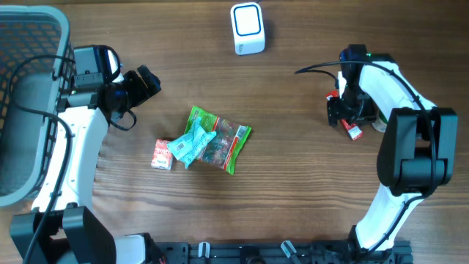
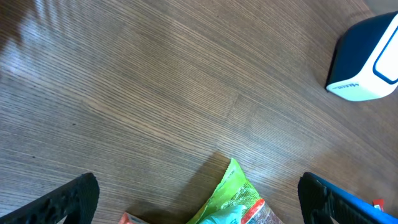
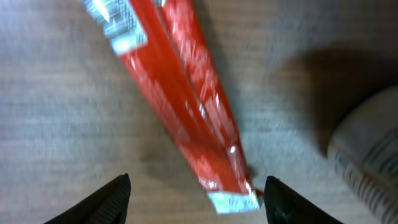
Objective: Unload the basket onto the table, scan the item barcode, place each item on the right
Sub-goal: 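Carry the red stick packet right and set it down near the jar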
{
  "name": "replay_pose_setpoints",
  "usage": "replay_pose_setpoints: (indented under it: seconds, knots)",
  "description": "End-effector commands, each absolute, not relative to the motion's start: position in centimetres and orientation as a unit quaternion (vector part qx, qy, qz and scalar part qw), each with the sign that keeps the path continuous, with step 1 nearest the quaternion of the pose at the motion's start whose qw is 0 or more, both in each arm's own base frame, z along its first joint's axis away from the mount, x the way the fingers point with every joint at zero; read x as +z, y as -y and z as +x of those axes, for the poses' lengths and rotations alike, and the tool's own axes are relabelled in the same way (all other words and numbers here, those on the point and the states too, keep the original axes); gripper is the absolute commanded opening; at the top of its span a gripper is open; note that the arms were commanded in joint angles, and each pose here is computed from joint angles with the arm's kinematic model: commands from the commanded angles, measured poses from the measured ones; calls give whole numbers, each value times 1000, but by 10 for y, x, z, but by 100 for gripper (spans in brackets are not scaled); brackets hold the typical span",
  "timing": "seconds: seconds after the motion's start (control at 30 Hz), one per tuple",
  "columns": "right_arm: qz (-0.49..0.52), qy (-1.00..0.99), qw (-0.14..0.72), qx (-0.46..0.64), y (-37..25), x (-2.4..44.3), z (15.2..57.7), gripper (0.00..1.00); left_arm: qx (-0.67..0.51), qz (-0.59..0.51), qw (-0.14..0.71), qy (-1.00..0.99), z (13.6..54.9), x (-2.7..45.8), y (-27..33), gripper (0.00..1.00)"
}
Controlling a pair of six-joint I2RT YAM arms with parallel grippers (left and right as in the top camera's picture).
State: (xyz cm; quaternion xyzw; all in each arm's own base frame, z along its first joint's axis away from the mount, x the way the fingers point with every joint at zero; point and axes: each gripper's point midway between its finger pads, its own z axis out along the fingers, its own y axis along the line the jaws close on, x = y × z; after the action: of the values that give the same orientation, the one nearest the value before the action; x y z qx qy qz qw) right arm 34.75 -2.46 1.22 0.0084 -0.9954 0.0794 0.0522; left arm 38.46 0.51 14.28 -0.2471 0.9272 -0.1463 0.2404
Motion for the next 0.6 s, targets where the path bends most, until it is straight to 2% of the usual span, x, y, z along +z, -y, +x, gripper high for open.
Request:
replay_pose_setpoints:
  seconds: [0.0, 0.1, 0.2, 0.37, 0.43, 0.57]
  knots:
    - [4, 997, 28, 75, 25, 18, 363, 57, -151, -237, 250, -926, 389, 150, -3, 100]
    - [4, 1000, -12, -14, -8, 33, 387, 48, -151, -237, 250, -926, 389, 150, -3, 100]
    - [8, 999, -37, -31, -17, 37, 400, 40, -151, -237, 250, -926, 389, 150, -3, 100]
    - [12, 998, -50, -48, -26, 31, 404, 17, -151, -237, 250, -926, 389, 150, -3, 100]
    - [12, 998, -43, -48, -26, 20, 397, 12, -151, -237, 250, -926, 389, 150, -3, 100]
    - [12, 999, -27, -20, -18, -9, 378, 12, -151, -237, 250, -926, 389, 150, -3, 100]
